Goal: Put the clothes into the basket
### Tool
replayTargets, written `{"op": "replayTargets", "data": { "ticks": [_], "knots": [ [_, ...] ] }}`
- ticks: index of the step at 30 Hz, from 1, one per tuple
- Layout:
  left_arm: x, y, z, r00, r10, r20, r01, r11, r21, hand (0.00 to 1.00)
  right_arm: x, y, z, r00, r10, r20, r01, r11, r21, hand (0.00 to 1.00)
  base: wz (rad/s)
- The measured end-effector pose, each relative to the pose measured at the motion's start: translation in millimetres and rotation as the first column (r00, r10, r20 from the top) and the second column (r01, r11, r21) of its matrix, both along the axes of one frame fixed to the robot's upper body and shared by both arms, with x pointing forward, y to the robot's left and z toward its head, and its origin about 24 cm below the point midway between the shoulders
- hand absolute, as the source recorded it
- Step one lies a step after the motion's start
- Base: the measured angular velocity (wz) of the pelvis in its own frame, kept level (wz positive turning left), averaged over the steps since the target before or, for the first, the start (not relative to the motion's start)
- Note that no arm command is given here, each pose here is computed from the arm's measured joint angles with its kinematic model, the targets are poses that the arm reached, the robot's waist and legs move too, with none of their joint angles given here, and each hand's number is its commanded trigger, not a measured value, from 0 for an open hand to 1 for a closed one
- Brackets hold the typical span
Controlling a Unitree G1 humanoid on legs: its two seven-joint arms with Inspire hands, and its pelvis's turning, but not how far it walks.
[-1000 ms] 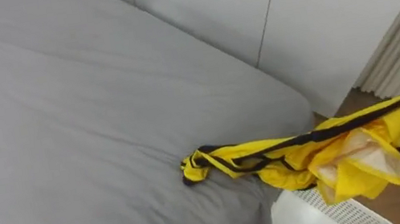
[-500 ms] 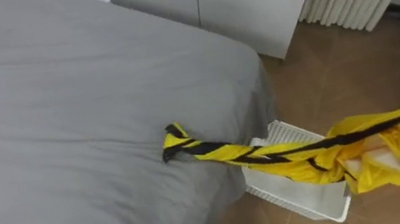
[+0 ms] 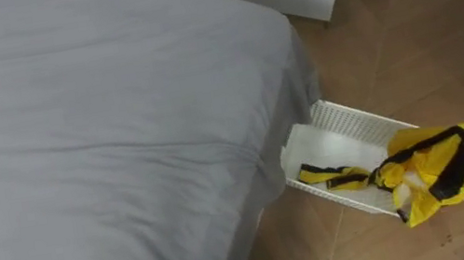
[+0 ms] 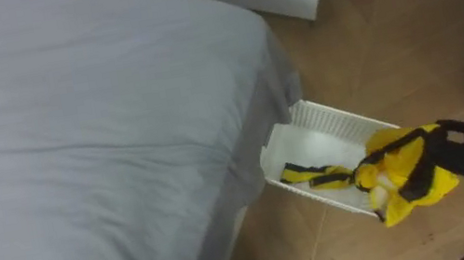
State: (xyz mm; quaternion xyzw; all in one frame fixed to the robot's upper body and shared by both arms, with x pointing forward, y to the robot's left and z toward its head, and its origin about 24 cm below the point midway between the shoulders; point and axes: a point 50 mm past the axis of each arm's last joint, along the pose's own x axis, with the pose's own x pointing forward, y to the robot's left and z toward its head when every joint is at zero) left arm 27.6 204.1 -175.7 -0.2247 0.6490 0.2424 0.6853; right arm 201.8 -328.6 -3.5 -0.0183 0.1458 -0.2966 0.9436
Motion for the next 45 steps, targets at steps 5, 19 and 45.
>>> {"op": "replayTargets", "data": {
  "ticks": [5,19,45],
  "knots": [
    [3,0.2,0,1.000,-0.008,0.019,0.008,1.000,0.007,0.00,8,8,-5,1.000,0.017,-0.024,-0.017,1.000,-0.017,0.82,0.08],
    [14,3.1,2,0.996,-0.065,0.065,0.063,0.997,0.039,0.00,9,28,-29,0.993,0.061,-0.096,-0.059,0.998,0.031,0.00,0.22],
    [12,-3.4,1,0.991,-0.123,0.061,0.121,0.992,0.041,0.00,1,50,-41,0.982,0.163,-0.094,-0.151,0.981,0.119,0.00,0.06]
  ]
}}
